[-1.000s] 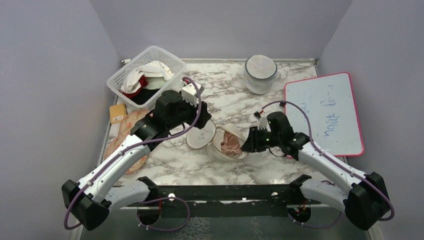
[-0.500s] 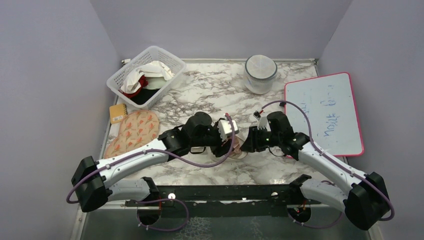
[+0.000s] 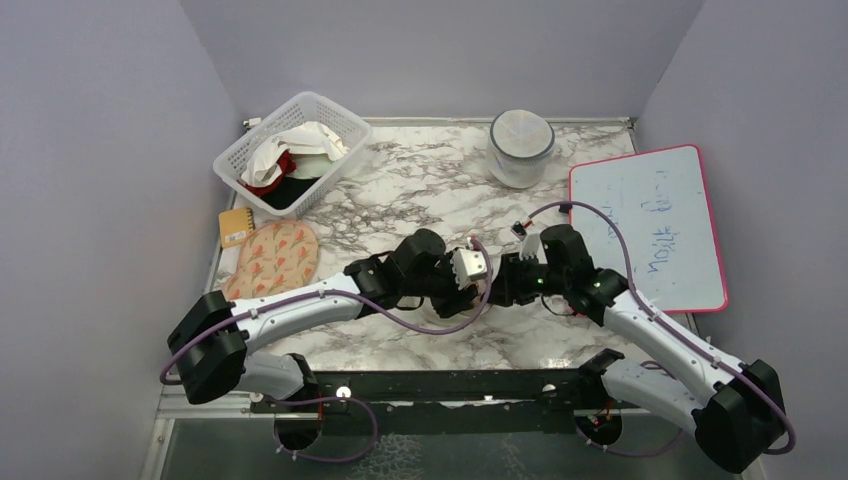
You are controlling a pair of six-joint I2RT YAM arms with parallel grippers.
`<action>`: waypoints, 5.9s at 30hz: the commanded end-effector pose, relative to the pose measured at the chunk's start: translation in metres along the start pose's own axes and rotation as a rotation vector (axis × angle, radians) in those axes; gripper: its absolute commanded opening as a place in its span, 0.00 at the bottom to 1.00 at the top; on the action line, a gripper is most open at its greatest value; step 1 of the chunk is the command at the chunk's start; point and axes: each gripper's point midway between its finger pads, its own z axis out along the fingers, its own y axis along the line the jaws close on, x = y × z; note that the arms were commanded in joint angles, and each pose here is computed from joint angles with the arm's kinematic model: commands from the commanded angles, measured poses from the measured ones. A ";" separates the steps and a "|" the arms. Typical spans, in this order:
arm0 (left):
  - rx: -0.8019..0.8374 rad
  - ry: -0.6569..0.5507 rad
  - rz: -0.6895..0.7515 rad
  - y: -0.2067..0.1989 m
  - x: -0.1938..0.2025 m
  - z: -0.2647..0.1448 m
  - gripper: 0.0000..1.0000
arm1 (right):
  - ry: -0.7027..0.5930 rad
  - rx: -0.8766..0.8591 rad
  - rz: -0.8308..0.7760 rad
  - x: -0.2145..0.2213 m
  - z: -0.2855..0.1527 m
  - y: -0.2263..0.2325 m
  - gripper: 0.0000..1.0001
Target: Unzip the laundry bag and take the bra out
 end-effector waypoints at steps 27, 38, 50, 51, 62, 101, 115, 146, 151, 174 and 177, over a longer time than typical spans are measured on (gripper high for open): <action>-0.095 0.007 0.002 0.015 0.004 0.036 0.00 | 0.018 -0.010 0.008 0.012 0.003 -0.004 0.05; -0.132 -0.183 -0.008 0.006 -0.040 -0.018 0.00 | 0.010 0.005 0.014 0.012 0.004 -0.007 0.02; -0.204 -0.534 -0.066 0.002 -0.118 -0.098 0.00 | 0.012 0.005 0.016 0.014 0.007 -0.009 0.01; -0.215 -0.555 -0.076 0.003 -0.124 -0.105 0.00 | 0.010 0.006 0.015 0.013 0.006 -0.009 0.01; -0.251 -0.781 -0.176 0.001 -0.180 -0.169 0.00 | 0.009 0.003 0.014 0.012 0.007 -0.008 0.01; -1.759 -0.134 -0.019 0.371 -0.122 -0.326 0.00 | 0.024 -0.007 -0.006 0.013 0.012 -0.010 0.01; -1.696 0.293 -0.118 0.484 0.004 -0.255 0.41 | 0.040 0.000 -0.010 0.015 0.014 -0.013 0.01; -0.278 -0.454 -0.604 0.093 -0.054 -0.113 0.68 | 0.006 -0.050 0.014 0.004 0.010 0.003 0.01; -0.197 -0.378 -0.579 0.055 -0.038 -0.078 0.46 | 0.030 -0.062 0.034 0.013 0.012 0.002 0.01; -0.266 0.049 -0.354 -0.016 0.044 0.001 0.27 | 0.136 -0.144 0.190 0.064 0.015 0.001 0.06; -0.292 0.070 -0.330 -0.013 0.048 -0.004 0.28 | 0.146 -0.155 0.200 0.071 0.018 0.001 0.06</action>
